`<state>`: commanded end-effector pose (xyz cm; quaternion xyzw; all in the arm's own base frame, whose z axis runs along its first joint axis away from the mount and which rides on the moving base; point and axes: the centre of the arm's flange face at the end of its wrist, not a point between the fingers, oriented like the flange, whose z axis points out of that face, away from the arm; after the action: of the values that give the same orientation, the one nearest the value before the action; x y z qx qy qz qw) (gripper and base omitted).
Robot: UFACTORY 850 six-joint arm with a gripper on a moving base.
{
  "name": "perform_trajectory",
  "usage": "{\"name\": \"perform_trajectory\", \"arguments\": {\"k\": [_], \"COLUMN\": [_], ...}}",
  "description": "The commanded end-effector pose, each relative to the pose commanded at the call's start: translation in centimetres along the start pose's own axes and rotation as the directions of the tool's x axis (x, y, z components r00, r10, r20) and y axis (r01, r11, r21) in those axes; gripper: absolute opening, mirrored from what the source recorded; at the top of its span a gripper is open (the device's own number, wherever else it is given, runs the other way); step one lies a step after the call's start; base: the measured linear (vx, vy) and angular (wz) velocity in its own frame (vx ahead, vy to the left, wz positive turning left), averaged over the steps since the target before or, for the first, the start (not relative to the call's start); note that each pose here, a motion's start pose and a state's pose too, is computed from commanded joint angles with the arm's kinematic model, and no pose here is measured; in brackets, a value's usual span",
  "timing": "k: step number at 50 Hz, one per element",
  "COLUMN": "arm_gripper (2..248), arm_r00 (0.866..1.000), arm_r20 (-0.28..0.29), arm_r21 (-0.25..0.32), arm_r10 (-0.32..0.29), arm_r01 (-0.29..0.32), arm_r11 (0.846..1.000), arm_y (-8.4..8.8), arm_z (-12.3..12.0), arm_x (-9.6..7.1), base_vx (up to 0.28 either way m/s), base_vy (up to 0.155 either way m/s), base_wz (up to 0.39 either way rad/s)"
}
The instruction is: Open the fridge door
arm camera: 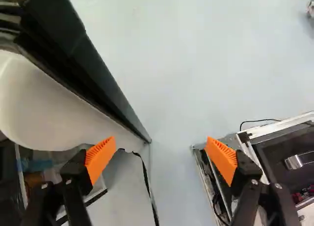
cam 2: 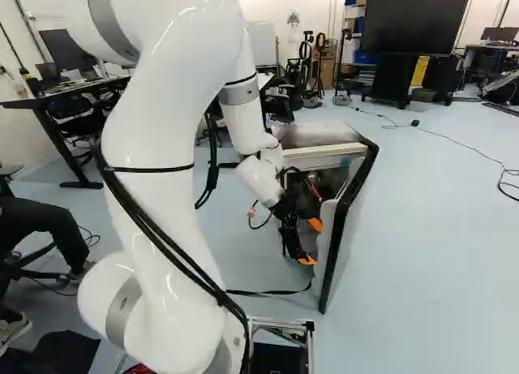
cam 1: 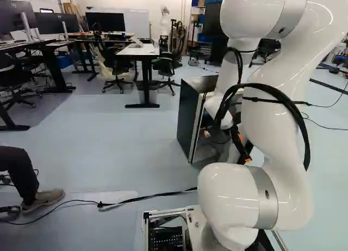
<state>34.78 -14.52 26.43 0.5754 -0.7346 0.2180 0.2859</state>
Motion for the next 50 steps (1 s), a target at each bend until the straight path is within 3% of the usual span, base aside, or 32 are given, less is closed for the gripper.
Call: {"name": "perform_trajectory", "arguments": {"k": [12, 23, 37, 50], "arm_gripper": [247, 247, 247, 247], "arm_r00": [0.996, 0.982, 0.953, 0.921], "arm_r20": [-0.069, -0.135, -0.224, -0.307], "arm_r21": [-0.001, 0.016, 0.044, 0.078], "arm_r10": [-0.064, -0.129, -0.204, -0.240], "arm_r01": [0.064, 0.133, 0.219, 0.276], "arm_r11": [0.998, 0.991, 0.975, 0.958], "arm_y": [2.6, 4.4, 6.3, 6.6], "arm_z": [-1.1, -2.5, -4.4, -6.3], "arm_x": [-0.8, -1.9, -3.4, -4.7], "base_vx": [0.000, 0.000, 0.000, 0.000], "base_vy": [0.000, 0.000, 0.000, 0.000], "base_wz": [0.000, 0.000, 0.000, 0.000]}}
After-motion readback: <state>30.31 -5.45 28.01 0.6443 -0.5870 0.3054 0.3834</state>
